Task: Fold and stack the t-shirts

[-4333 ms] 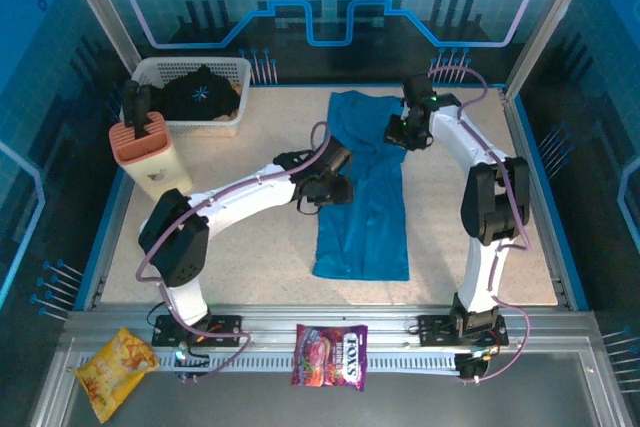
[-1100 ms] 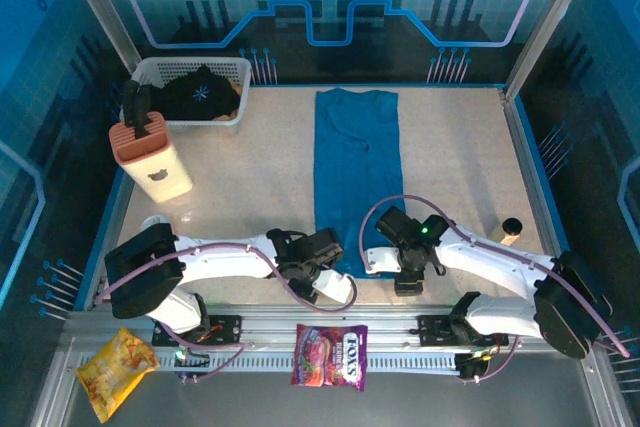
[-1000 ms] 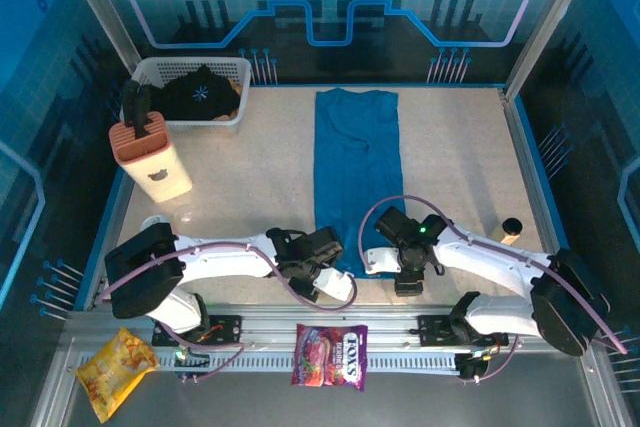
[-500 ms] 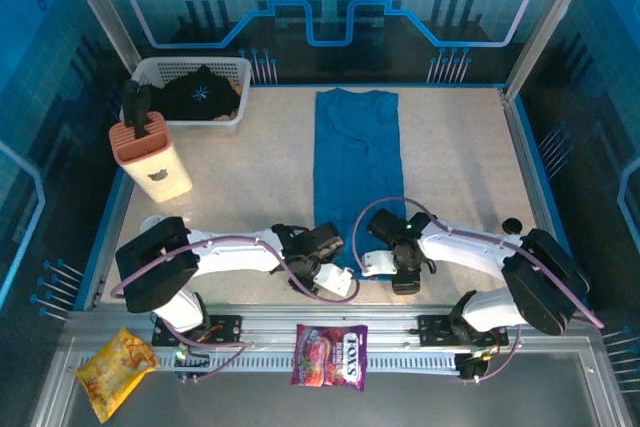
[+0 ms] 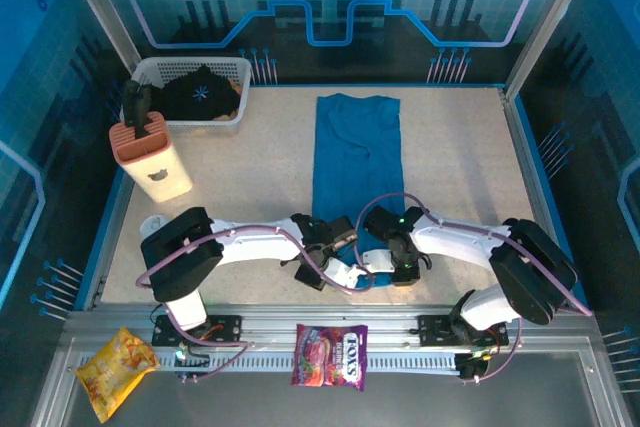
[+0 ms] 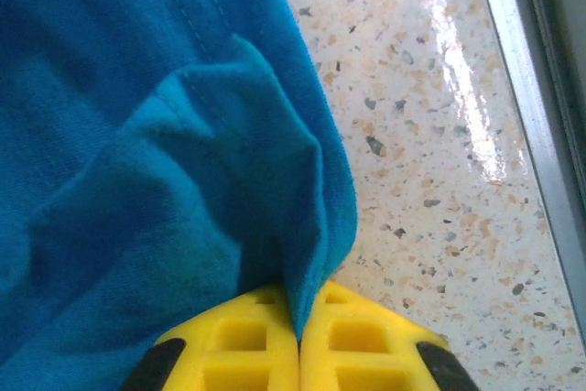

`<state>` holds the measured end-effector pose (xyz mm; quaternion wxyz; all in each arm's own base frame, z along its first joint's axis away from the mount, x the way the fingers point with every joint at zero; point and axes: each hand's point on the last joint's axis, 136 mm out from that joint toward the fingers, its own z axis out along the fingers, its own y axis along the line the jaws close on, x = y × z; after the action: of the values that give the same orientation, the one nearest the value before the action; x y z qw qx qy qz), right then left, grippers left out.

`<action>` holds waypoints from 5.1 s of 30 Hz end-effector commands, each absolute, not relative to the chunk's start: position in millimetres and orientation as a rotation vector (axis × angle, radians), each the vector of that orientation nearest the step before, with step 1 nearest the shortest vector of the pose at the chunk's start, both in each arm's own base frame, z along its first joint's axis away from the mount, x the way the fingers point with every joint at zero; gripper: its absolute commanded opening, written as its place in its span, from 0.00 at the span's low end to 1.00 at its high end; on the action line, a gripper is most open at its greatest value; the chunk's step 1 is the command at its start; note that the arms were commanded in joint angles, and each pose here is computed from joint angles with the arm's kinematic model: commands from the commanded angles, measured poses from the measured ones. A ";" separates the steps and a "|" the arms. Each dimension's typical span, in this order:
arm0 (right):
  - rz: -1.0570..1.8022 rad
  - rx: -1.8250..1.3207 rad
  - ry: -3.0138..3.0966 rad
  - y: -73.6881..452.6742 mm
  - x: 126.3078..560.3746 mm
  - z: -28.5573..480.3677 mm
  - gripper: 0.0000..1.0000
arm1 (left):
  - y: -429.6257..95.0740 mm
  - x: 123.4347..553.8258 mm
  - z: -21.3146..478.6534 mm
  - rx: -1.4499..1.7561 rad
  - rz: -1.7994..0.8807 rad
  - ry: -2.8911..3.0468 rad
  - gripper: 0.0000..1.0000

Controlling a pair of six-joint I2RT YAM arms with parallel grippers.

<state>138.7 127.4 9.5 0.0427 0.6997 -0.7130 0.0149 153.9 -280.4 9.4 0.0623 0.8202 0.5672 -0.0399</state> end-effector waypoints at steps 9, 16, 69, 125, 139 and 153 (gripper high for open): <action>0.162 2.242 -2.210 134.9 157.2 6.3 0.00 | -274.8 182.2 12.4 2.272 0.020 1.719 0.00; 0.231 2.403 -2.402 153.1 180.2 54.8 0.00 | -287.5 199.2 65.5 2.078 -0.021 1.658 0.00; 0.844 1.316 -3.529 109.2 487.1 79.0 0.57 | -275.2 516.1 87.2 1.370 0.220 1.892 0.60; -0.085 2.319 -2.357 125.0 333.0 19.7 0.75 | -272.2 362.3 40.4 2.111 0.002 1.593 0.76; -0.156 2.271 -2.313 127.2 336.5 -8.5 0.65 | -256.1 363.9 -8.1 2.262 -0.009 1.704 0.64; -0.189 2.218 -2.342 129.2 323.3 4.0 0.00 | -252.2 360.9 5.1 2.165 0.020 1.740 0.00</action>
<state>355.4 129.7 17.8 -0.0921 0.6869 -0.7204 -0.0286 375.3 -269.4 18.0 0.2056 0.7725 0.6008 0.0057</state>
